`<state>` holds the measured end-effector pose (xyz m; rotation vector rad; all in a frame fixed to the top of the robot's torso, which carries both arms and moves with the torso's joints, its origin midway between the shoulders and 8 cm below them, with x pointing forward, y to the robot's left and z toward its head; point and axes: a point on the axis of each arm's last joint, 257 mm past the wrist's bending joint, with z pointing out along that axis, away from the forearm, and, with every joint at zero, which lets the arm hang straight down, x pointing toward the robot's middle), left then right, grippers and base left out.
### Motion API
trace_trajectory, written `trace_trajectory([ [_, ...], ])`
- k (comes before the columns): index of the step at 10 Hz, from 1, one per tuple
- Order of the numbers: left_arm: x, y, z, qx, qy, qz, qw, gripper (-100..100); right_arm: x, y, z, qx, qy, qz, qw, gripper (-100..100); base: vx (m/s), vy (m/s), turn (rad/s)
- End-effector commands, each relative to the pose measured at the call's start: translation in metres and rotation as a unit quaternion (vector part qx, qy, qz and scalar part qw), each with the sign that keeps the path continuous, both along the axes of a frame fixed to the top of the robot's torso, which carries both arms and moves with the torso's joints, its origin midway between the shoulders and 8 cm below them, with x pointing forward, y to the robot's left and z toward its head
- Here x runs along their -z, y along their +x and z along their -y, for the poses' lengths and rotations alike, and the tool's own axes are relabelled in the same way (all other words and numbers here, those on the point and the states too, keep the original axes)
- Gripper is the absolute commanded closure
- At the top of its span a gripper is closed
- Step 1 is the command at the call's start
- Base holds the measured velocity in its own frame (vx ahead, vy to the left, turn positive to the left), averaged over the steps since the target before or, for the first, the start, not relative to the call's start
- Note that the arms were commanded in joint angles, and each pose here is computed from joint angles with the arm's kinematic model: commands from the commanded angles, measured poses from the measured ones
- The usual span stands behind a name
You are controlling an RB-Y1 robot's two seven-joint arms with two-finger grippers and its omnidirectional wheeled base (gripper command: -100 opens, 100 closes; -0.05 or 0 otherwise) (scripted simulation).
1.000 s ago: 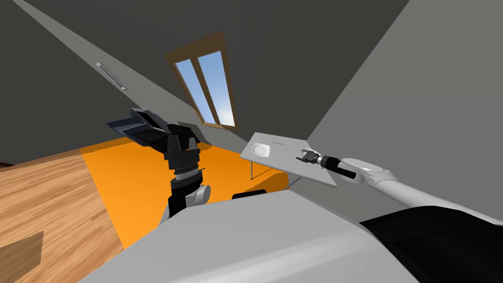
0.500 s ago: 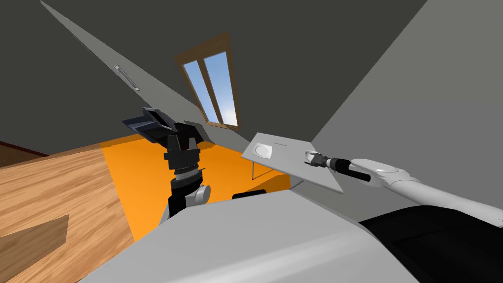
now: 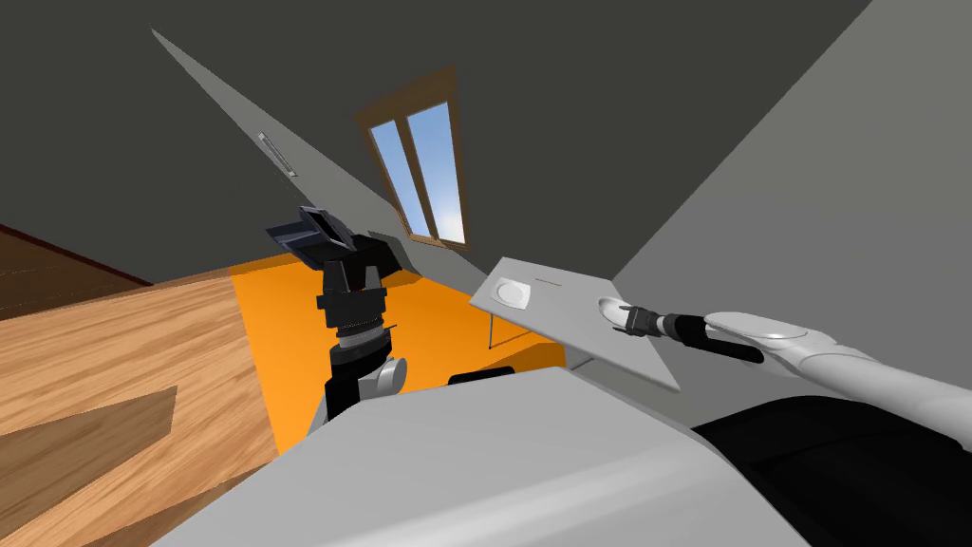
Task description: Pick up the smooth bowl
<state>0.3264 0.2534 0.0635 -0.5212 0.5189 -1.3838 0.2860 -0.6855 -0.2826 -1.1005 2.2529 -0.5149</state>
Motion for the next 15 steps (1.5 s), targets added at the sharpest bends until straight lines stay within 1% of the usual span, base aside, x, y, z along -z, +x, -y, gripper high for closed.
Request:
trace_trajectory([
  [1,0.0,0.0,0.0,0.0,0.0,0.0,1.0,0,0.005,-0.023,0.015,-0.001,-0.022,-0.031,0.9993,-100,0.027,-0.051,0.1],
  [2,0.0,0.0,0.0,0.0,0.0,0.0,1.0,0,0.015,-0.044,0.022,-0.001,-0.03,-0.057,0.9979,-100,0.024,-0.043,0.078],
  [3,0.0,0.0,0.0,0.0,0.0,0.0,1.0,0,0.007,-0.031,0.021,0.001,-0.025,-0.041,0.9989,-100,0.01,-0.02,0.016],
  [4,0.0,0.0,0.0,0.0,0.0,0.0,1.0,0,0.008,-0.033,0.022,0.0,-0.026,-0.044,0.9987,0,0.0,0.0,0.0],
  [5,0.0,0.0,0.0,0.0,0.0,0.0,1.0,0,0.006,-0.037,0.031,0.004,-0.03,-0.041,0.9987,-100,-0.01,0.009,0.126],
  [6,0.0,0.0,0.0,0.0,0.0,0.0,1.0,0,0.005,-0.039,0.035,0.008,-0.032,-0.042,0.9986,-100,-0.014,0.01,0.072],
  [7,0.0,0.0,0.0,0.0,0.0,0.0,1.0,0,0.005,-0.037,0.034,0.001,-0.03,-0.036,0.9989,-100,-0.02,0.023,0.149],
  [8,0.0,0.0,0.0,0.0,0.0,0.0,1.0,0,0.004,-0.045,0.046,0.015,-0.036,-0.04,0.9984,-100,-0.016,0.016,0.077],
  [10,0.0,0.0,0.0,0.0,0.0,0.0,1.0,0,0.004,-0.054,0.058,0.021,-0.038,-0.035,0.9984,-100,-0.019,0.019,0.173],
  [11,0.0,0.0,0.0,0.0,0.0,0.0,1.0,0,0.003,-0.063,0.068,0.035,-0.043,-0.04,0.9977,-100,-0.019,0.014,0.06],
  [12,0.0,0.0,0.0,0.0,0.0,0.0,1.0,0,0.003,-0.062,0.066,0.032,-0.042,-0.039,0.9979,-100,-0.008,0.007,-0.036],
  [14,0.0,0.0,0.0,0.0,0.0,0.0,1.0,0,0.005,-0.067,0.071,0.036,-0.04,-0.037,0.9978,-100,-0.006,0.007,0.074],
  [15,0.0,0.0,0.0,0.0,0.0,0.0,1.0,0,0.004,-0.074,0.077,0.046,-0.043,-0.04,0.9972,-100,-0.011,0.01,0.082],
])
